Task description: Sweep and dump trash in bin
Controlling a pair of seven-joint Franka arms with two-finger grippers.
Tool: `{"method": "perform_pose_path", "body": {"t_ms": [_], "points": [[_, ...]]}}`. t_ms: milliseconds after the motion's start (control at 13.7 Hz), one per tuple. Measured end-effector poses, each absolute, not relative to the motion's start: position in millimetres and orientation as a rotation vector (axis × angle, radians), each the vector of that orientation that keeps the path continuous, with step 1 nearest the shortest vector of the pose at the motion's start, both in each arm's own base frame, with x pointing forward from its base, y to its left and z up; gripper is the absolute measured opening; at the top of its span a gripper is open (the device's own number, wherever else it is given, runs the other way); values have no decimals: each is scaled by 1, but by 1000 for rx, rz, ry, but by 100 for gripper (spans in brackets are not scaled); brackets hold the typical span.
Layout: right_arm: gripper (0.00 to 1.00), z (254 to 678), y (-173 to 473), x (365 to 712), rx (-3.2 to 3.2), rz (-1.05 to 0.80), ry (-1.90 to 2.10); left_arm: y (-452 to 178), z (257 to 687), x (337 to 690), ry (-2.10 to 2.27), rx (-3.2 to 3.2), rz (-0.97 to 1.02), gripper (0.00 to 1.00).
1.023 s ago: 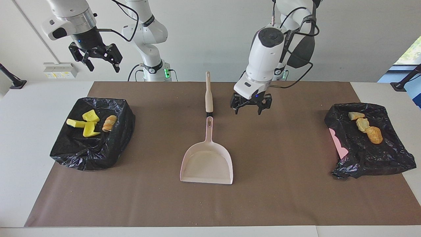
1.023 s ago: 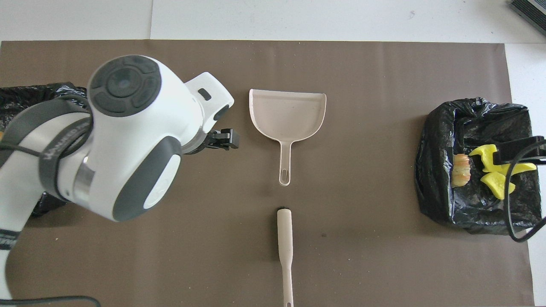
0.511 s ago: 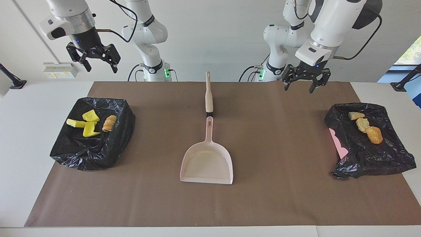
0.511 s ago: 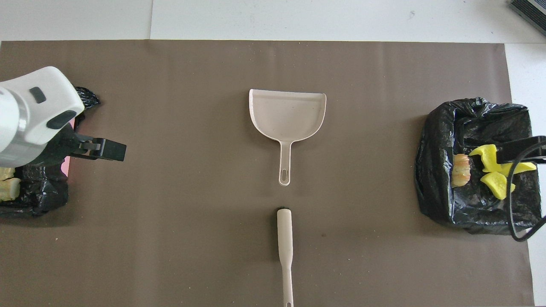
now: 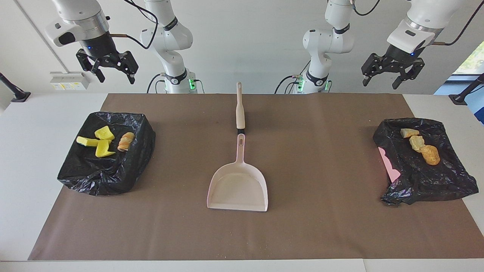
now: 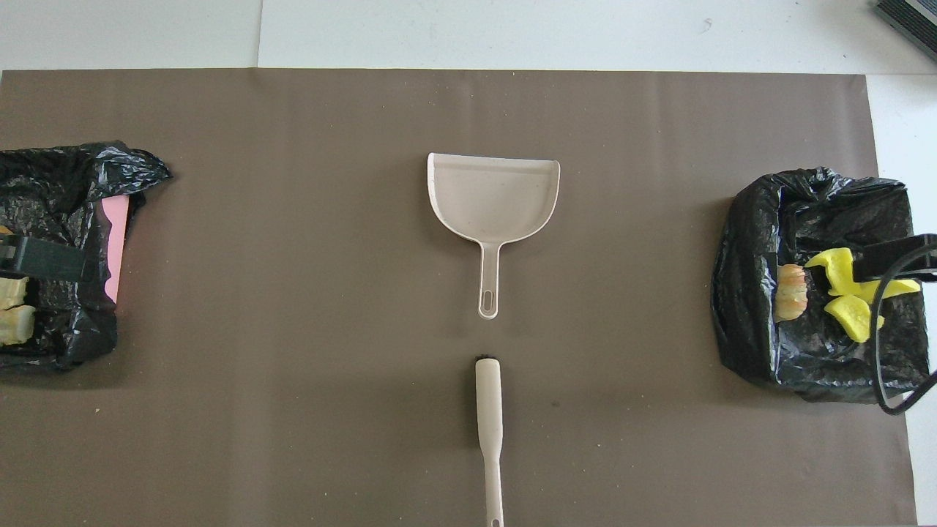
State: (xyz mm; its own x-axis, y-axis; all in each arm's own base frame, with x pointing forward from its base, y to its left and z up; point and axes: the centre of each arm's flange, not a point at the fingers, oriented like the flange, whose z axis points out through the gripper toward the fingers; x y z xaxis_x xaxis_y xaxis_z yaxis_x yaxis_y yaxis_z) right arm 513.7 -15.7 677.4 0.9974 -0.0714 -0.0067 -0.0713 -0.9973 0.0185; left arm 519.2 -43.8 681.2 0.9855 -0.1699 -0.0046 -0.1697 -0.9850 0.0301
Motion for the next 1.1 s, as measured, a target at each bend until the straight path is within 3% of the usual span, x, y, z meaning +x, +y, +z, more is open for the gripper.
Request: {"method": "perform_pose_path", "body": {"t_ms": [1096], "points": [[100, 677, -20, 514, 3125, -14, -120, -46, 684, 519, -284, 3106, -28, 100]]}}
